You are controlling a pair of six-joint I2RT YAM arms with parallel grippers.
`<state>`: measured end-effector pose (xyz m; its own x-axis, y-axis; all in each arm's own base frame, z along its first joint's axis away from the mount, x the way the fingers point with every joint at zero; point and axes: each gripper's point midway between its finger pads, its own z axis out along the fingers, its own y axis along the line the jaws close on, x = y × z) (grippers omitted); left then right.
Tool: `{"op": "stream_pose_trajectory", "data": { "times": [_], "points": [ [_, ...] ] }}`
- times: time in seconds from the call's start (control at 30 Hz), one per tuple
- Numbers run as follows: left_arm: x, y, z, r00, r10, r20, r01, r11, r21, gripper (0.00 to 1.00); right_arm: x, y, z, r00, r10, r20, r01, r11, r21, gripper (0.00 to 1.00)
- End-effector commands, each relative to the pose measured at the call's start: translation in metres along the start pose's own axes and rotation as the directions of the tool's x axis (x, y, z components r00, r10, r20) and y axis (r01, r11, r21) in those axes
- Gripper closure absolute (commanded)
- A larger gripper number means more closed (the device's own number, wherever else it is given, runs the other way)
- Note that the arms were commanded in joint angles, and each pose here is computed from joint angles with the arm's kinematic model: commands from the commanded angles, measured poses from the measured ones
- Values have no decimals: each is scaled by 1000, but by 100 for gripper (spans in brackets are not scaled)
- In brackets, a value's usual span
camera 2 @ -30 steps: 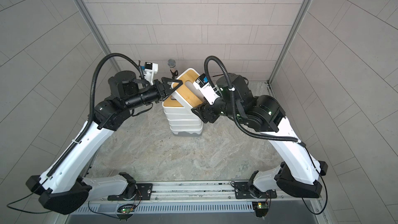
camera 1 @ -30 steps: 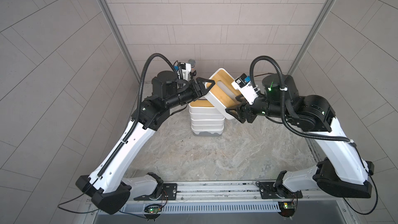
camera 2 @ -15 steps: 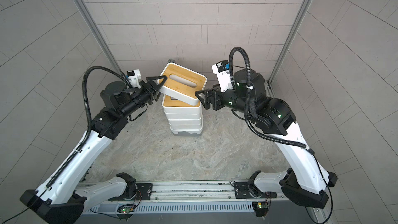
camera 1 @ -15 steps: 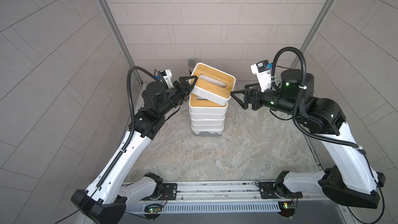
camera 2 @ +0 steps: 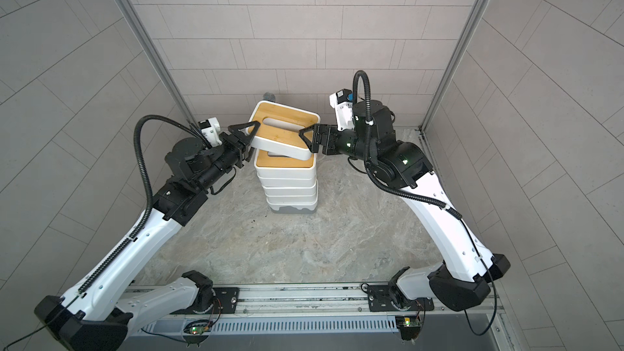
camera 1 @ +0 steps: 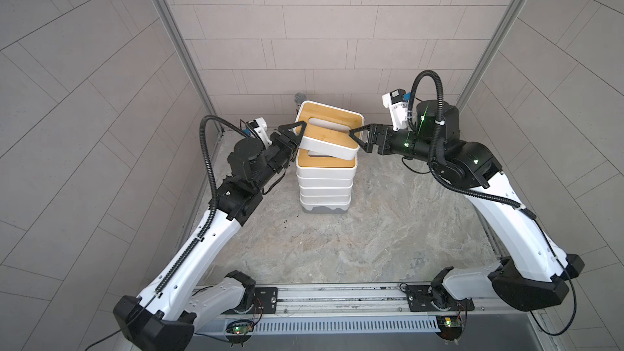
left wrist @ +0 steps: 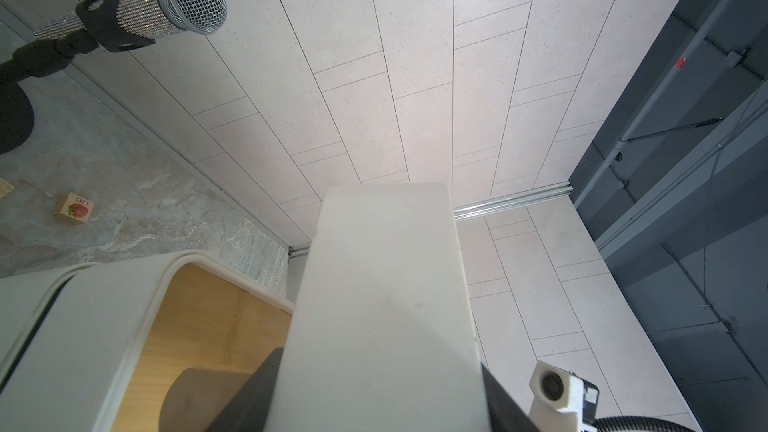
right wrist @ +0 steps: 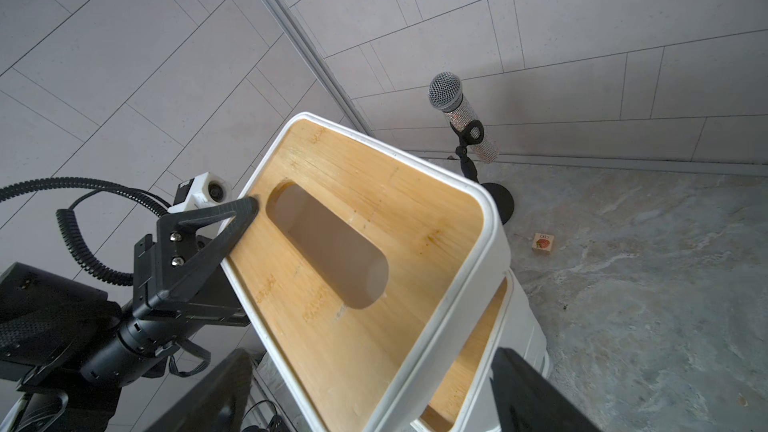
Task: Stack the tissue boxes
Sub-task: Place the tissue box at the tissue box.
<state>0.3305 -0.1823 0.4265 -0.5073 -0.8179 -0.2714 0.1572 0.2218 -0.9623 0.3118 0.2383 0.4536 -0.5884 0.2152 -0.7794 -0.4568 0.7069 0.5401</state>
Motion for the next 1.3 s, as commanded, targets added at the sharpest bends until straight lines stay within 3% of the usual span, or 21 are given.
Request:
{"op": "stream_pose_trajectory", "data": {
  "times": [0.0,0.4,0.63,1.03,1.27],
  "points": [
    [-10,-40,-11,999,14,51,-21,990,141,80,-5,0,7,999,38,16,-37,999,-31,8],
    [-7,-14,-9,996,65,59,-67,997,43,79,5,-11,35,996,78,-35,-79,995,-59,8],
    [-1,1,-7,995,96,35,-96,995,-15,74,12,-19,45,995,84,-59,-87,995,-51,9],
    [-2,6,-9,990,138,34,-137,989,-51,39,15,-23,48,995,75,-67,-78,996,-42,10],
    [-2,11,-8,982,187,18,-184,978,-98,28,16,-25,48,995,70,-68,-73,997,-35,12]
  ]
}}
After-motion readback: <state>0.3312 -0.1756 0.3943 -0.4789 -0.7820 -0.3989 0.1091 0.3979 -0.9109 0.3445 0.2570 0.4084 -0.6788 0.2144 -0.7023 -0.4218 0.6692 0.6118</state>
